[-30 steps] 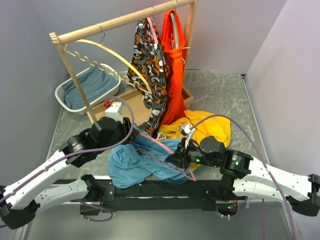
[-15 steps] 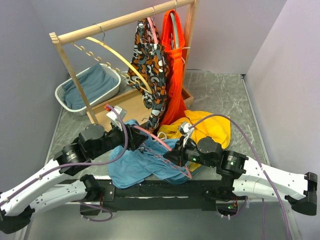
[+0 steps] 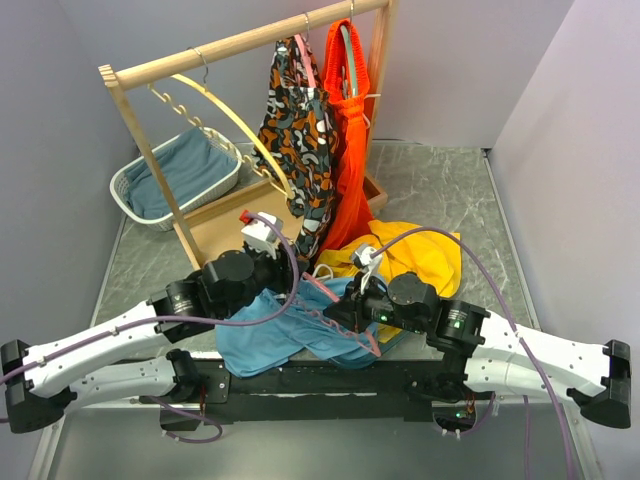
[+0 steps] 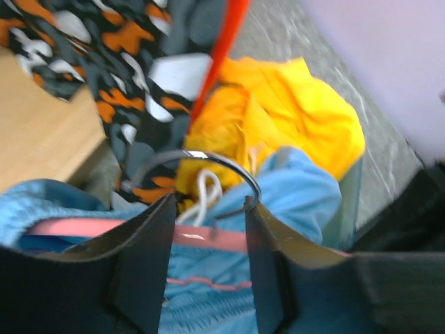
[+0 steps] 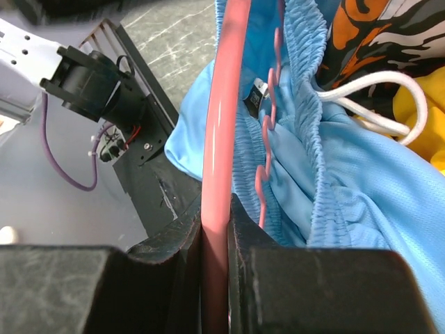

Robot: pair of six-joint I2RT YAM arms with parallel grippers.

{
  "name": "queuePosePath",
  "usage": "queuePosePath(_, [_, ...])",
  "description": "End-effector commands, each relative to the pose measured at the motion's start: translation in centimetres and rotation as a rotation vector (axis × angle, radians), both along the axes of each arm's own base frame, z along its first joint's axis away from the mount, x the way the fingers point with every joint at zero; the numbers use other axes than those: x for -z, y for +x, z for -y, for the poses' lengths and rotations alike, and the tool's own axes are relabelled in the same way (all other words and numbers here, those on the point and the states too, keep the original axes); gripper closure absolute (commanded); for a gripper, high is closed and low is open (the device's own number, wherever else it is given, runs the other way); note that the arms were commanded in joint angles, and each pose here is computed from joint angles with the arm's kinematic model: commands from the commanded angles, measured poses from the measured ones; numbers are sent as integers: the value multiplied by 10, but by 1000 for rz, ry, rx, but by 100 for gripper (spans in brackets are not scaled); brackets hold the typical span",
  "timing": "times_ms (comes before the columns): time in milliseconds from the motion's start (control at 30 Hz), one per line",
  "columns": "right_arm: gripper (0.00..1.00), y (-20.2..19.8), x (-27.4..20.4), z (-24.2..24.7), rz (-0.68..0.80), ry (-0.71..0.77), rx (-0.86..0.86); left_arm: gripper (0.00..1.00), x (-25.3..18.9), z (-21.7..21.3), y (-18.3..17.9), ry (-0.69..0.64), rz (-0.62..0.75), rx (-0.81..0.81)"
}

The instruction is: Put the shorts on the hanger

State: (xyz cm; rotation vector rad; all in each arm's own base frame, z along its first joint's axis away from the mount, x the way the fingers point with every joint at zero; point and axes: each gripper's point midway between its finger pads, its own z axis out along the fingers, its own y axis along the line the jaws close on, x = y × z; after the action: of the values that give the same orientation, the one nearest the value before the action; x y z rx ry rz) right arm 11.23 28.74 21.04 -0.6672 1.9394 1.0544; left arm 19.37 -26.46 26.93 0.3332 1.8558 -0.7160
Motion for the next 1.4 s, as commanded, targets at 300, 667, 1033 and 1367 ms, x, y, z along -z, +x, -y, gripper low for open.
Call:
queuePosePath(300, [100, 3, -52, -13, 111, 130, -18, 61, -7, 2, 24, -62, 53, -135])
queuePosePath(667, [39, 6, -74, 4, 77, 150, 65, 99, -1, -31, 28, -86, 93, -260])
queuePosePath(1033, [32, 46, -50, 86, -96, 56, 568, 99, -4, -40, 24, -134, 133, -269])
queuePosePath(1367, [43, 38, -15, 66, -224, 48, 468, 99, -10, -41, 15, -154, 189, -199])
